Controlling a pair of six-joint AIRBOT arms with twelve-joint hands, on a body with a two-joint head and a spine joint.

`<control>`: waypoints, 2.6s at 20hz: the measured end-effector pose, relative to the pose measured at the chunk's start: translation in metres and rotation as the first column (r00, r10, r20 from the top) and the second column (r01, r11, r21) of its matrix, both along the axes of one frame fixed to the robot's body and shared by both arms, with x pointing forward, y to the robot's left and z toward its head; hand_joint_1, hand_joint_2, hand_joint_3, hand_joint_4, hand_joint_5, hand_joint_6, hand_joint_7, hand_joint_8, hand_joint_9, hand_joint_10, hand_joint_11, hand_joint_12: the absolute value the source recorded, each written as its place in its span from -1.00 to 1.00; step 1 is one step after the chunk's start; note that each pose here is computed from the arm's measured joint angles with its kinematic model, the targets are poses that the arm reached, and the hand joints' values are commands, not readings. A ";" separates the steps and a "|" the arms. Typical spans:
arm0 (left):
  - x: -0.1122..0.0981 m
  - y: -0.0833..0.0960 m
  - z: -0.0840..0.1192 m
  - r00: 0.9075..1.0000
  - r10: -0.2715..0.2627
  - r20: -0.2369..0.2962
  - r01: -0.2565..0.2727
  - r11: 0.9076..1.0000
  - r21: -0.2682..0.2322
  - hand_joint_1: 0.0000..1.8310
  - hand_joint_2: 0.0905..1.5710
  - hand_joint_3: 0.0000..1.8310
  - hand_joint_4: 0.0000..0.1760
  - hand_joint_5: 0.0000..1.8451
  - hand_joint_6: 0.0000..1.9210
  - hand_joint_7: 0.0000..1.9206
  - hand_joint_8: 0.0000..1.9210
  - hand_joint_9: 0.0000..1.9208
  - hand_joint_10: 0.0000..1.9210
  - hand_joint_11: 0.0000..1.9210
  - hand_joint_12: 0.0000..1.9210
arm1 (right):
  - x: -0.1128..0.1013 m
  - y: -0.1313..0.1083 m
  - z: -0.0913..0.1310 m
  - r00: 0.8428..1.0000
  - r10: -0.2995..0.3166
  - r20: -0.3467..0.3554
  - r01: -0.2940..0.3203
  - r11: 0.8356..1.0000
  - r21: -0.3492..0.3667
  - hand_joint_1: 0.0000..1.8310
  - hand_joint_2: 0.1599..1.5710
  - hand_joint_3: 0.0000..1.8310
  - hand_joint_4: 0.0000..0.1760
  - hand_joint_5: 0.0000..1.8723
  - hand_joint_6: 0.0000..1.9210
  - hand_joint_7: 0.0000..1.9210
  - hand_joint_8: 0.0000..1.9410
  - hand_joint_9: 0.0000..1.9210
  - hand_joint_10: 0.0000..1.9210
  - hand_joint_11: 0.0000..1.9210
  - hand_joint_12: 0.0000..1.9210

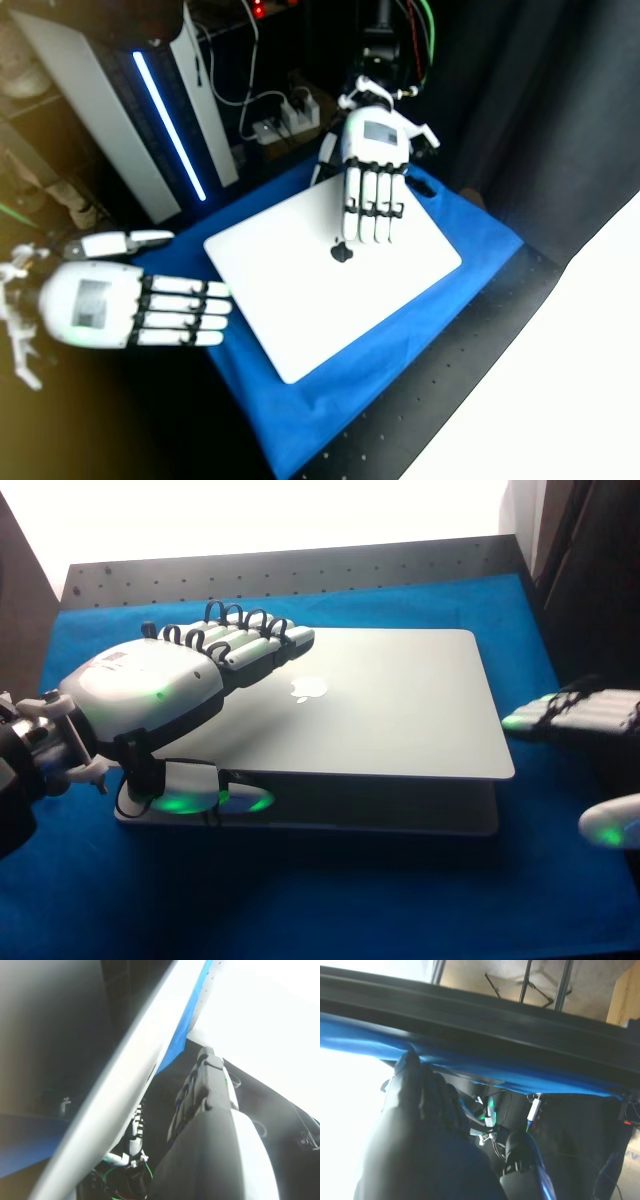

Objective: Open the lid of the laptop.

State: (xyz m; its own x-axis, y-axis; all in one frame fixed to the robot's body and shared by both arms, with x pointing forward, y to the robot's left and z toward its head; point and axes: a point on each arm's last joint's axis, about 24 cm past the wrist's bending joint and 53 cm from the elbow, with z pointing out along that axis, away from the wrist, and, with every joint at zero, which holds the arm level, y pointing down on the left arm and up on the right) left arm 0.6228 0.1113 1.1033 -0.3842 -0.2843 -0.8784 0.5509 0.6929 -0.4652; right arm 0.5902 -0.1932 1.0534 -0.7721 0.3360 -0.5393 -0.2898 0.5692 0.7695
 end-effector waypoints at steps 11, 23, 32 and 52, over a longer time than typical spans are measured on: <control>-0.001 0.002 -0.001 1.000 0.008 -0.008 -0.008 1.000 -0.006 -0.11 0.32 -1.00 -1.00 -1.00 -1.00 -1.00 -1.00 -1.00 -1.00 -1.00 -1.00 | -0.006 -0.002 0.003 0.998 0.030 0.052 -0.026 0.997 -0.069 -1.00 0.40 -1.00 -1.00 -1.00 -1.00 -1.00 -1.00 -1.00 -1.00 -1.00 -1.00; 0.001 0.003 0.003 1.000 0.015 0.003 -0.015 1.000 -0.023 -0.22 0.35 -1.00 -0.85 -1.00 -1.00 -1.00 -1.00 -1.00 -1.00 -1.00 -1.00 | -0.014 0.045 -0.009 0.986 0.155 0.061 -0.151 0.986 -0.068 -1.00 0.38 -1.00 -1.00 -1.00 -1.00 -1.00 -1.00 -1.00 -1.00 -1.00 -1.00; 0.005 0.005 0.004 0.999 0.032 0.001 -0.032 0.999 -0.037 -0.20 0.34 -1.00 -0.96 -1.00 -1.00 -1.00 -1.00 -1.00 -1.00 -1.00 -1.00 | -0.016 0.062 -0.018 0.981 0.188 0.045 -0.185 0.981 -0.059 -1.00 0.35 -1.00 -1.00 -1.00 -1.00 -1.00 -1.00 -1.00 -1.00 -1.00 -1.00; 0.032 0.002 0.045 0.993 0.071 0.092 -0.059 0.990 -0.128 -0.01 0.38 -0.99 -0.81 -1.00 -1.00 -1.00 -1.00 -1.00 -1.00 -1.00 -1.00 | -0.023 0.076 -0.032 0.975 0.224 0.008 -0.223 0.974 -0.042 -1.00 0.39 -1.00 -1.00 -1.00 -1.00 -1.00 -1.00 -1.00 -1.00 -1.00 -1.00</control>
